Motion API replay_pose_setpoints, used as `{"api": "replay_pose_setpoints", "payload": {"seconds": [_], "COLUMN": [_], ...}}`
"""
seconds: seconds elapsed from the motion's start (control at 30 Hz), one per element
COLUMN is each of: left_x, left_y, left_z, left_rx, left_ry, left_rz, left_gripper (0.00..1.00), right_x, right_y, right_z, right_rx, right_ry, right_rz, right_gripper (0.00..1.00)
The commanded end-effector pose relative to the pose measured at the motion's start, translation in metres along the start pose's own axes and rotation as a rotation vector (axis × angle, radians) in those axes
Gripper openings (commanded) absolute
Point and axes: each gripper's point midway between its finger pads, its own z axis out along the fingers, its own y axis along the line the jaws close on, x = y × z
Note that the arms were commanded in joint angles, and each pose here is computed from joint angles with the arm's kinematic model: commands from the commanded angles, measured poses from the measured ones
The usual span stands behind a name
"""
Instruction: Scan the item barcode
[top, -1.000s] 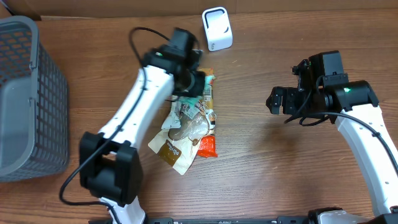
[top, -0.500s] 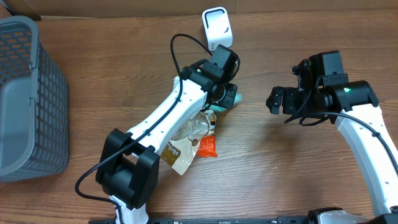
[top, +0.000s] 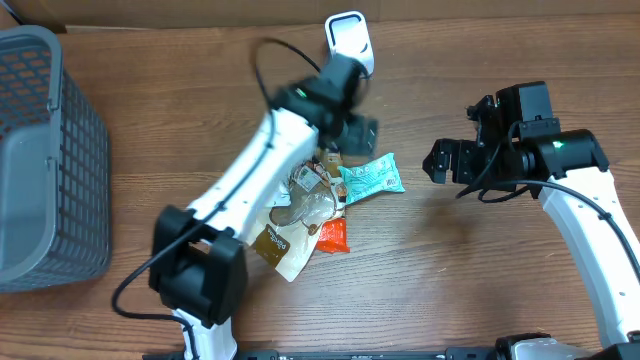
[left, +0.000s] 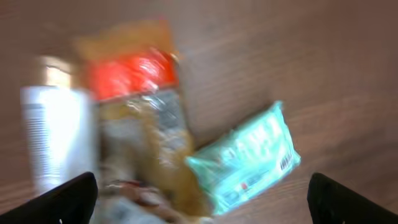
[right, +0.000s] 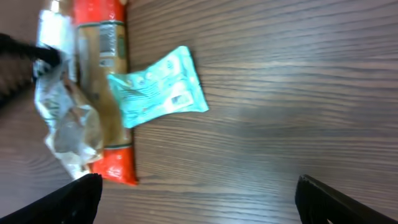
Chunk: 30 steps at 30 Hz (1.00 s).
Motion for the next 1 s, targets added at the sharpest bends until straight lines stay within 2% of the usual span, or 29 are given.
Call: {"api": "replay_pose_setpoints", "payload": {"seconds": [0.0, 0.13, 0.23, 0.37, 0.47, 0.53, 0.73, 0.97], "left_x": [-0.052, -0.063, -0.065, -0.066, -0.066, -0.066, -0.066, -0.066], "left_y": [0.034, 0.074, 0.099, 0.124, 0.136, 0.140, 0.140, 0.140], "left_z": [-0.073, -0.096, -0.098, -0.098, -0.100, -0.101, -0.101, -0.101], "left_rx": [-0.014, -0.053, -0.078, -0.103, -0.115, -0.119, -0.119, -0.119], "left_ry": [-0.182, -0.211, -0.213, -0.213, -0.217, -0.218, -0.219, -0.219], "left_rz": [-0.082, -0.163, -0.208, -0.255, -0.278, -0.286, -0.287, -0.287], "left_gripper": [1.00, 1.00, 0.99, 1.00, 1.00, 1.00, 0.99, 0.99], "right_x": [-0.003, -0.002, -0.006, -0.010, -0.007, -0.002, 0.018, 0.017], "right_y": [0.021, 0.045, 0.058, 0.062, 0.060, 0.059, 0.052, 0.035], "right_z": [0.007, 0.029, 0.046, 0.069, 0.090, 0.104, 0.140, 0.155], "right_rx": [-0.085, -0.142, -0.158, -0.098, -0.032, -0.012, 0.036, 0.122], "right_ry": [0.022, 0.057, 0.061, 0.046, 0.054, 0.081, 0.173, 0.159], "right_rz": [0.007, -0.019, 0.014, 0.094, 0.142, 0.159, 0.176, 0.172], "right_gripper": [0.97, 0.87, 0.70, 0.38, 0.25, 0.21, 0.18, 0.16]}}
